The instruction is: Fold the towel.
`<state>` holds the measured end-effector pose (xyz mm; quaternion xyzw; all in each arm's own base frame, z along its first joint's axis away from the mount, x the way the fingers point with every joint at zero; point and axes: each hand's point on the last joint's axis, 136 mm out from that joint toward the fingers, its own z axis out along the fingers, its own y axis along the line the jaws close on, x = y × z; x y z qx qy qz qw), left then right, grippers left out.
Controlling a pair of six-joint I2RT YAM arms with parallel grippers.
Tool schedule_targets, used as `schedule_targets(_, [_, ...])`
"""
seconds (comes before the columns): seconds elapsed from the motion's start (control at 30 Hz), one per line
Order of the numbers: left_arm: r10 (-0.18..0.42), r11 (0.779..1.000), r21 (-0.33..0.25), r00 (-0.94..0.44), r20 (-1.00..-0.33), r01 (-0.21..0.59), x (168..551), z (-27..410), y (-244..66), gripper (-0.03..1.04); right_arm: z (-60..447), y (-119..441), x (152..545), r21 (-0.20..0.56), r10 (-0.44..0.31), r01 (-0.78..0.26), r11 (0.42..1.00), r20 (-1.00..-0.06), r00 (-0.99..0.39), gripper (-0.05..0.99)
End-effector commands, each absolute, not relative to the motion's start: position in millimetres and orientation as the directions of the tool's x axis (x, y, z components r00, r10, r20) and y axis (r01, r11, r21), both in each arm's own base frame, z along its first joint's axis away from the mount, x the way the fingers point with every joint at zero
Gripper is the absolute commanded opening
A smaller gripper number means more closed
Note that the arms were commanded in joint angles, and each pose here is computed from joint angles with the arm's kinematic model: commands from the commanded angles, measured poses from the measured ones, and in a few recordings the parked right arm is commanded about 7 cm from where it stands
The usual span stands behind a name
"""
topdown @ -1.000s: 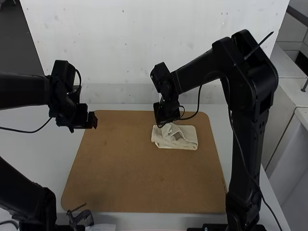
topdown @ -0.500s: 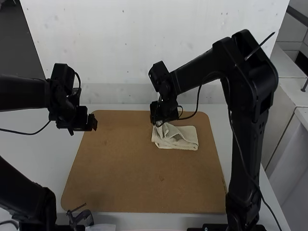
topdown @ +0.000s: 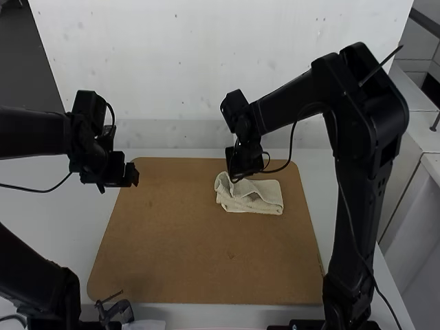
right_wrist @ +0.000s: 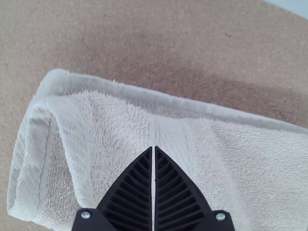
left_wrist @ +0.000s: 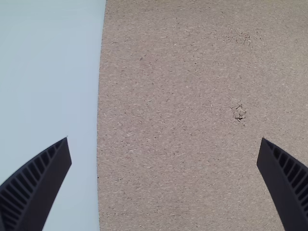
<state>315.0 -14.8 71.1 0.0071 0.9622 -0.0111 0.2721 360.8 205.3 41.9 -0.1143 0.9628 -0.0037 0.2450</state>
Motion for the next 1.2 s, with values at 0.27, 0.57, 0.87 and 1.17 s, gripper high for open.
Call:
schedule_targets(0.27, [0.016,0.999,-0.024,-0.852,-0.523,0.034,312.4,68.6,-17.5,1.01,30.3,267.0,344.5,-0.057,-0.309,-0.321,0.945,-0.471,-0.826,0.02])
schedule_targets(0.57, [0.014,0.999,-0.022,-0.851,-0.526,0.03,313.4,67.8,-15.6,1.01,26.2,275.9,348.7,-0.061,-0.31,-0.322,0.945,-0.479,-0.821,0.02])
schedule_targets(0.87, [0.021,0.999,-0.024,-0.842,-0.54,0.04,316.1,70.1,-19.6,1.01,86.3,244.8,372.4,-0.008,-0.207,-0.249,0.968,-0.582,-0.786,0.5])
schedule_targets(1.17, [0.044,0.996,-0.03,-0.756,-0.653,0.083,320.6,113.4,-34.4,1.01,131.4,145.2,391.0,0.053,-0.043,-0.104,0.993,-0.668,-0.743,0.9])
